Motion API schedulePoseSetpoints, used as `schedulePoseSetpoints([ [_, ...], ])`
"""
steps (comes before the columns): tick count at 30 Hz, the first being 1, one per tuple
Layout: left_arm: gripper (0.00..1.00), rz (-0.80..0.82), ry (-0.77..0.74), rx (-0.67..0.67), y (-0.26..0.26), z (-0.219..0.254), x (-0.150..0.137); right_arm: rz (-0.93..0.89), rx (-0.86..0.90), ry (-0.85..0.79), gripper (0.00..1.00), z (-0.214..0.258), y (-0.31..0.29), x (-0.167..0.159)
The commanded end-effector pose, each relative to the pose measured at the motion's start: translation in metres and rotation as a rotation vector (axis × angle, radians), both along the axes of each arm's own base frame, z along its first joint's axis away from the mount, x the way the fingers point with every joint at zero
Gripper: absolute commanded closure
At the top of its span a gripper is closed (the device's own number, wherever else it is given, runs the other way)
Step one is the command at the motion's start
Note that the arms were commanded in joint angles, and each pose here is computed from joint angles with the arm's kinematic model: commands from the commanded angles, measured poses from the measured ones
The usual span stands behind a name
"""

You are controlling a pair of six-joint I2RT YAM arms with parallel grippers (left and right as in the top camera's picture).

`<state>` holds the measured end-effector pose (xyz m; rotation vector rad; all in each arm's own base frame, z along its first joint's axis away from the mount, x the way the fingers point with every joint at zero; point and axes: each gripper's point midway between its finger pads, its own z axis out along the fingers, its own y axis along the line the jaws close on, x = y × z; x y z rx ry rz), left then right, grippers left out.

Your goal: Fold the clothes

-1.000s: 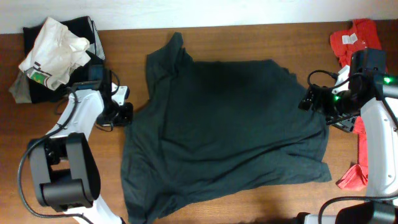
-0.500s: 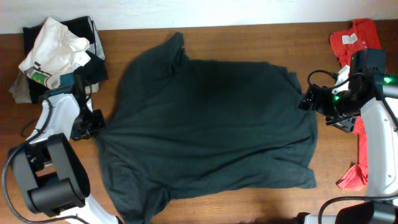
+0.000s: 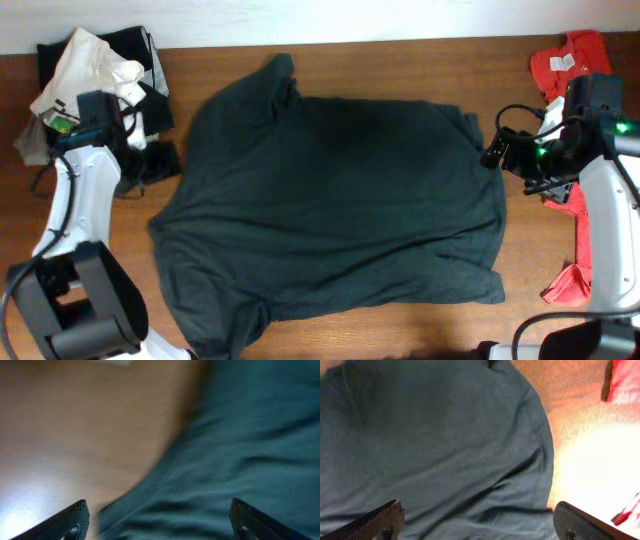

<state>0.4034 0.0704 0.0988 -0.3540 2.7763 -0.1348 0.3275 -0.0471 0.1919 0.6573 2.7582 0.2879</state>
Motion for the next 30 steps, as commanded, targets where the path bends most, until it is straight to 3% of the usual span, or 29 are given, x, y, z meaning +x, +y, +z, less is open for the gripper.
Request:
schedulePoseSetpoints([
  [1,0.39,-0.155,-0.033,-0.119,-0.050,-0.002,0.012,0.028,0.039,0.028,0.41,-0.021,0.007,0.015],
  [3,0.59,-0.177,0.001,-0.126,-0.060,-0.018,0.014,0.048,0.047,0.050,0.68,-0.035,0.012,0.024],
  [6,0.96,-0.208,0.018,-0.130,-0.072,-0.043,0.023,0.082,0.054,0.084,0.89,-0.068,0.021,0.045],
  [7,0.99,-0.214,0.009,-0.130,-0.074,-0.048,0.028,0.091,0.054,0.085,0.96,-0.080,0.022,0.054],
  [13,0.99,-0.250,-0.104,-0.186,-0.085,-0.052,0.058,0.107,0.045,0.045,0.96,-0.140,0.021,0.102],
  [17,0.99,-0.247,-0.089,-0.181,-0.083,-0.075,0.063,0.106,0.053,0.084,0.96,-0.180,0.019,0.108],
  [22,0.99,-0.232,-0.064,-0.176,-0.078,-0.100,0.066,0.100,0.015,0.076,0.96,-0.190,0.012,0.115],
  [28,0.99,-0.162,0.031,-0.006,-0.046,-0.138,0.058,0.050,-0.120,0.073,0.96,-0.200,-0.013,0.122],
  [30,0.99,-0.025,0.050,0.139,-0.013,-0.140,0.058,0.039,-0.159,0.069,0.96,-0.199,-0.020,0.124],
])
